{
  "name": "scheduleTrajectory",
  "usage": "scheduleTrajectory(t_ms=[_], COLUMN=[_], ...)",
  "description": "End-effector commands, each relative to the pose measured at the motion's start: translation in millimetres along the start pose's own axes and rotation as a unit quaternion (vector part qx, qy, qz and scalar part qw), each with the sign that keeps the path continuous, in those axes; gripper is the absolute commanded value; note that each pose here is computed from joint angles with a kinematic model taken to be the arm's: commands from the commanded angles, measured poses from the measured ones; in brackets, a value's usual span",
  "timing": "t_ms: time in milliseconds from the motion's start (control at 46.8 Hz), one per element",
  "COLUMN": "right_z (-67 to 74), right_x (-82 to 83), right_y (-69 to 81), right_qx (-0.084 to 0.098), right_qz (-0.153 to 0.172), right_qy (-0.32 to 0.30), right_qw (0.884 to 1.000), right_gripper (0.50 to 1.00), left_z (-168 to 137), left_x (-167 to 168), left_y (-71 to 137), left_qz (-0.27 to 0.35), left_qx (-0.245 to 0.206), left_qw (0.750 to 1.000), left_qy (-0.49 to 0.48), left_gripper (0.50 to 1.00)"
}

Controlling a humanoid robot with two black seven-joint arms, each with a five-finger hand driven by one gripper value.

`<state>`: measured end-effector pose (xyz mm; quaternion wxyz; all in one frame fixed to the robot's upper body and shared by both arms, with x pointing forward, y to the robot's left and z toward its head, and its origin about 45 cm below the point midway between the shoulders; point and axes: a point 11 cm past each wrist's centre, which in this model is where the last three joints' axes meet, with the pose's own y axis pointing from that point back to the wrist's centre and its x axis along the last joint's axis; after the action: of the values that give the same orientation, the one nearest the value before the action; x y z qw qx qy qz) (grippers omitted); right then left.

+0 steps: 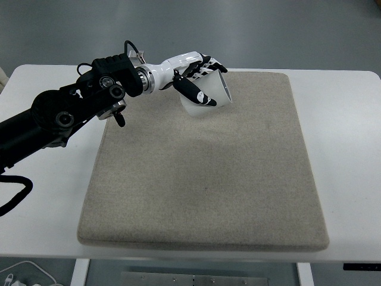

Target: Upright white cup

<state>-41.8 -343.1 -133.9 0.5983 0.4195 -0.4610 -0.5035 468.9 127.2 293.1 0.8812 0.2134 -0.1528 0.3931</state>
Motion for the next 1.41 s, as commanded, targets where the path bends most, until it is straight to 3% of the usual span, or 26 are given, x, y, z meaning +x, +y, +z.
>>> scheduleTrajectory(t_ms=[0, 385, 791, 1239, 1389], right_z=[0.1, 0.0, 0.0, 0.0, 0.0], right_x=[0.0, 0.0, 0.0, 0.0, 0.0], right_y=[0.0, 0.0, 0.0, 0.0, 0.0], right_qx=[0.0, 0.0, 0.0, 0.0, 0.0], right_qz=[0.0, 0.0, 0.0, 0.0, 0.0], right_qy=[0.001, 0.0, 0.0, 0.0, 0.0], right_qw=[1.0, 1.0, 1.0, 1.0, 1.0], right_gripper=[0.93, 0.93, 0.93, 0.93, 0.93], left_z=[-3, -34, -60, -68, -73], left_x=[14, 32, 45, 36, 36], left_y=[4, 25, 47, 56, 59], left_qz=[0.017, 0.032, 0.077, 0.101, 0.108], left_qx=[-0.017, -0.08, -0.175, -0.266, -0.272], left_qw=[0.999, 0.98, 0.943, 0.913, 0.911], left_qy=[0.047, 0.177, 0.272, 0.293, 0.292], left_gripper=[0.512, 0.512, 0.521, 0.54, 0.542])
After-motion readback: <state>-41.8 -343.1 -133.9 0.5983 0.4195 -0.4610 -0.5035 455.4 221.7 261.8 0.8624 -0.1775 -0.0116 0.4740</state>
